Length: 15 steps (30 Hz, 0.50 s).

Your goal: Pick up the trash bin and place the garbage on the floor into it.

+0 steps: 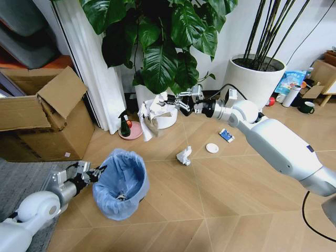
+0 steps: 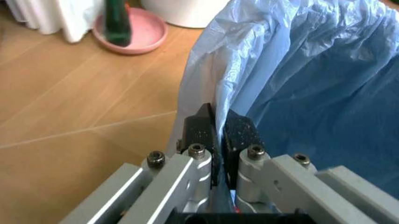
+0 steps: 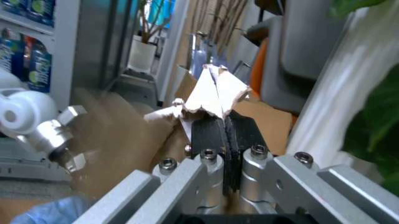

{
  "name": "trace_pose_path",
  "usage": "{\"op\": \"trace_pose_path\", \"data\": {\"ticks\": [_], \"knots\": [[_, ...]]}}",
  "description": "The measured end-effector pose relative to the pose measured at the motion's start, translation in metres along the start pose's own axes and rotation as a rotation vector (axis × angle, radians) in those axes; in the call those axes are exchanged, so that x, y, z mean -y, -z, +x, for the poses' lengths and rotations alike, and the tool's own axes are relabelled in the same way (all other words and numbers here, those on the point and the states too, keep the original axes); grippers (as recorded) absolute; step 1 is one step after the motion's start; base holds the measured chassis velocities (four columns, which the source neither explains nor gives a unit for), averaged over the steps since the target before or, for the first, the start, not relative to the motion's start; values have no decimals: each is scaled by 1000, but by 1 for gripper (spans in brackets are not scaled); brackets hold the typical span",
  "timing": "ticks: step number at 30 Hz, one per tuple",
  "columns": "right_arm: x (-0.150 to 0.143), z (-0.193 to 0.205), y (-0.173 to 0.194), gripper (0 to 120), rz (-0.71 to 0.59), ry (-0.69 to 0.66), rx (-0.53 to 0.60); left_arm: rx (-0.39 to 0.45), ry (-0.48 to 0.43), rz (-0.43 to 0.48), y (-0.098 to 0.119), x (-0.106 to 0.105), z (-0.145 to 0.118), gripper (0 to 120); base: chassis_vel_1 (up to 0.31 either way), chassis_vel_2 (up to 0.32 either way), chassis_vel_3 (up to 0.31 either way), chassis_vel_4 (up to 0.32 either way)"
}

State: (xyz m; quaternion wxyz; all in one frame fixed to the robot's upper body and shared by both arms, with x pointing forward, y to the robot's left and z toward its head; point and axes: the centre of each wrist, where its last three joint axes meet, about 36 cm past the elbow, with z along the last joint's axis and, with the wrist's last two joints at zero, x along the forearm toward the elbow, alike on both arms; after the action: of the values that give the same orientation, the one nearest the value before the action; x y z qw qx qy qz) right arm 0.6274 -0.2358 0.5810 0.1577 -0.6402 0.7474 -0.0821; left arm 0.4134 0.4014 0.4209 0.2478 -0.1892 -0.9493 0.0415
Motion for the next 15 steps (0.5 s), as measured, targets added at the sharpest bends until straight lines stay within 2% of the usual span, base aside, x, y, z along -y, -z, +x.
{"op": "trace_pose_path", "data": {"ticks": [7, 15], "knots": [[-7, -22, -10, 0, -21, 55, 2, -4, -61, 13, 11, 9, -14, 0, 0, 0, 0, 0], [-23, -47, -34, 0, -61, 107, -15, -11, -84, 21, 16, 6, -15, 0, 0, 0, 0, 0]]}}
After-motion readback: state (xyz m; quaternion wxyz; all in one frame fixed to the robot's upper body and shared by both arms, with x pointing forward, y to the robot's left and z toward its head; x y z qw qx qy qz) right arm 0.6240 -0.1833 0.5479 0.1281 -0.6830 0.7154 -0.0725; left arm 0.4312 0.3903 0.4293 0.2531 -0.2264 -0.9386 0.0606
